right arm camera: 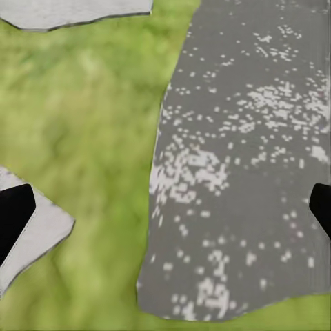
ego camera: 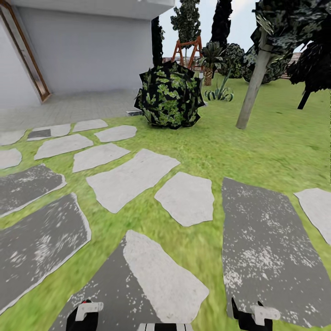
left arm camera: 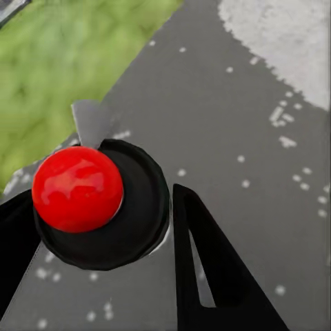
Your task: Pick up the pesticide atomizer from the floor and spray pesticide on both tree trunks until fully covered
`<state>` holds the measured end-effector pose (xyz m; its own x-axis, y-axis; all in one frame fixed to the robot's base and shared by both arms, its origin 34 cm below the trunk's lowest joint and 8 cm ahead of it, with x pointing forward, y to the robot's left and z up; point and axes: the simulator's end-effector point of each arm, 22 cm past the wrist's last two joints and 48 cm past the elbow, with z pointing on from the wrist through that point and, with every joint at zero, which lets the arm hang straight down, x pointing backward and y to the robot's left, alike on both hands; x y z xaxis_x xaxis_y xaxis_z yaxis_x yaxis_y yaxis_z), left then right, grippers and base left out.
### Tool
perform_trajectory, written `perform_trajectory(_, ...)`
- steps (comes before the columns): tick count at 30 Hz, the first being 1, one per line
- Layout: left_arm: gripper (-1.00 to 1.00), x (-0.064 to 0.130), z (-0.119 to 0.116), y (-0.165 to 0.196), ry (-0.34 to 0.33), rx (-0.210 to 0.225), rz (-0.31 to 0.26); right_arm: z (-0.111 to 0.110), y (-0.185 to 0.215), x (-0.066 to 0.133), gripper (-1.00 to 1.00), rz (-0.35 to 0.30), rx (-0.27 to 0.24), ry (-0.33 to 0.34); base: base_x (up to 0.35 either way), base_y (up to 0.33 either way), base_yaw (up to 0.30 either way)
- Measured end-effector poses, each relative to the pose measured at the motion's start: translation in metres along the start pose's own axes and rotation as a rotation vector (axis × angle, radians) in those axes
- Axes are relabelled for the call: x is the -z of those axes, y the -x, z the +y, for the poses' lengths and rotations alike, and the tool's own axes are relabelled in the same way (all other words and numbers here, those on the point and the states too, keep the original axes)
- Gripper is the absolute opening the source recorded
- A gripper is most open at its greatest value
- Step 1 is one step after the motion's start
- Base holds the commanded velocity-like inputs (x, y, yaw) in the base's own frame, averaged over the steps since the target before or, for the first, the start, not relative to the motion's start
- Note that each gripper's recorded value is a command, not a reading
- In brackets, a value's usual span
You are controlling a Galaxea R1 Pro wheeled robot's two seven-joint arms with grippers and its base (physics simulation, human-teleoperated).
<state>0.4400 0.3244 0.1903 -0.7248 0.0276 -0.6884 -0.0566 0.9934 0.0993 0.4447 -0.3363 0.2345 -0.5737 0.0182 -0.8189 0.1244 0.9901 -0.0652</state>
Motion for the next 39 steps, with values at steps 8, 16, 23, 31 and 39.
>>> perform_trajectory(8, -1.0, 0.008, 0.01, 0.008, 0.026, 0.027, -0.021, 0.004, 0.02, 0.001, 1.0, -0.043, -0.007, 0.006, 0.0, 0.0, 0.0)
perform_trajectory(16, -1.0, 0.02, 0.011, 0.022, 0.025, 0.029, -0.021, 0.004, 0.041, 0.007, 1.0, -0.049, -0.008, 0.008, 0.0, 0.0, 0.0)
perform_trajectory(23, -1.0, 0.028, 0.012, 0.036, 0.025, 0.029, -0.021, 0.004, 0.057, 0.012, 1.0, -0.05, -0.008, 0.008, 0.0, 0.0, 0.0)
perform_trajectory(31, -1.0, 0.038, 0.014, 0.051, 0.025, 0.028, -0.018, 0.003, 0.074, 0.019, 1.0, -0.05, -0.008, 0.009, 0.0, 0.0, 0.0)
perform_trajectory(39, -1.0, 0.046, 0.014, 0.062, 0.024, 0.028, -0.018, 0.002, 0.086, 0.024, 1.0, -0.049, -0.008, 0.007, 0.0, 0.0, 0.032)
